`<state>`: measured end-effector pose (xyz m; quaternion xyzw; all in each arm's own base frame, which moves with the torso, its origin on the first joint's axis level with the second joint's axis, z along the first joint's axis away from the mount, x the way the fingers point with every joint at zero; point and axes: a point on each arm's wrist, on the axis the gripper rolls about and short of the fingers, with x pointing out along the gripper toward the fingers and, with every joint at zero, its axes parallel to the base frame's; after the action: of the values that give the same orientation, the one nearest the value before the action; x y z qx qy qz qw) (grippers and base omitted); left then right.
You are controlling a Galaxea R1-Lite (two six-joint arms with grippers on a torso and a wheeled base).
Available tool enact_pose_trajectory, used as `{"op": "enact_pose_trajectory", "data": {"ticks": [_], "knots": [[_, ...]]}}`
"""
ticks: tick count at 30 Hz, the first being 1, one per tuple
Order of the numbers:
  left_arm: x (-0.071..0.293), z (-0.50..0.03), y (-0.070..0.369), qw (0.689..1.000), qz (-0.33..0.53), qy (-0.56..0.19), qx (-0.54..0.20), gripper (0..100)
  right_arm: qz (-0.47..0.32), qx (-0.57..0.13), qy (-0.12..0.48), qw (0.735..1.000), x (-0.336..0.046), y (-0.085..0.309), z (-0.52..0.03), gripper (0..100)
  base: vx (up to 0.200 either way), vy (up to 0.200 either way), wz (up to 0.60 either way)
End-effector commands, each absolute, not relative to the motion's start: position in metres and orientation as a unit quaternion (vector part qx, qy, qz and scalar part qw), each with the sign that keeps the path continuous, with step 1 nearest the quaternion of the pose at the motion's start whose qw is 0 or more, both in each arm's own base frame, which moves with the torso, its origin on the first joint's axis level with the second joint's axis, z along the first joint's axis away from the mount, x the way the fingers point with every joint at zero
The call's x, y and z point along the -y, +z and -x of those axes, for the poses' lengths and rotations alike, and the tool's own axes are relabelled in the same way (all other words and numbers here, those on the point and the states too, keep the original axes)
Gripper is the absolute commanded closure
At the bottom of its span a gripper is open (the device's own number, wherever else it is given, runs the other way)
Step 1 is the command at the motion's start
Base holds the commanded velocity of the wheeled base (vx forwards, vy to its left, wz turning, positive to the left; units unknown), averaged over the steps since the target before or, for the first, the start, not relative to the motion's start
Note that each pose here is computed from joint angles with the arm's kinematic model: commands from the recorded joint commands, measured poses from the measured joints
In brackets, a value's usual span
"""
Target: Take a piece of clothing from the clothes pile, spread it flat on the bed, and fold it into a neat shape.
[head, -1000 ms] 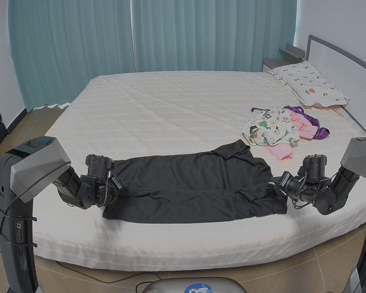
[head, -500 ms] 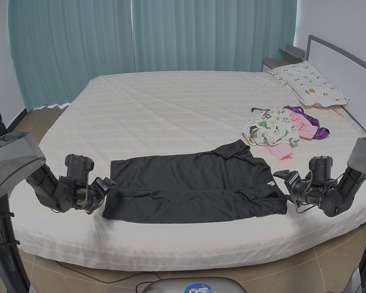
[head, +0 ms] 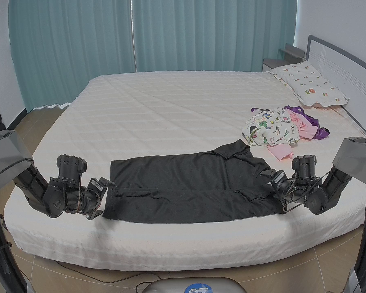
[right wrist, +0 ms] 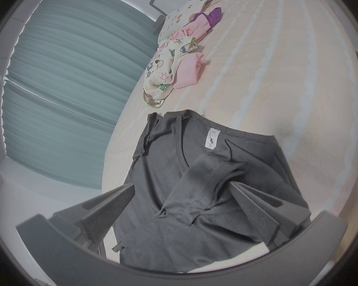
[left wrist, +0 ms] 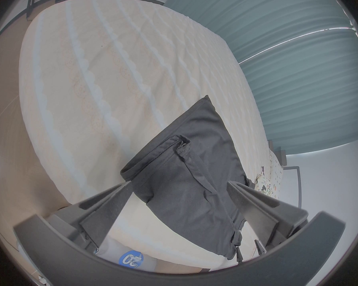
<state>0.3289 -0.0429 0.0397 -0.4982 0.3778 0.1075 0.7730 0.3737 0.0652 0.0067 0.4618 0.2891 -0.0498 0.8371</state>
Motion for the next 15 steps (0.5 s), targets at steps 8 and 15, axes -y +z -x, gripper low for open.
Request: {"op": "enact_pose_trajectory", "data": {"ticks": [8, 15], "knots": [[0.042, -0.3299, 0.0329, 0.77, 0.497, 0.113, -0.384, 0, -0.455, -0.307, -0.065, 0.833, -0.0683, -0.0076, -0.3828, 0, 0.0, 0.0, 0.0], [0.0411, -0.3301, 0.0324, 0.769, 0.498, 0.113, -0.385, 0, -0.456, -0.304, -0.063, 0.834, -0.0697, -0.0137, -0.391, 0, 0.0, 0.0, 0.0]]}}
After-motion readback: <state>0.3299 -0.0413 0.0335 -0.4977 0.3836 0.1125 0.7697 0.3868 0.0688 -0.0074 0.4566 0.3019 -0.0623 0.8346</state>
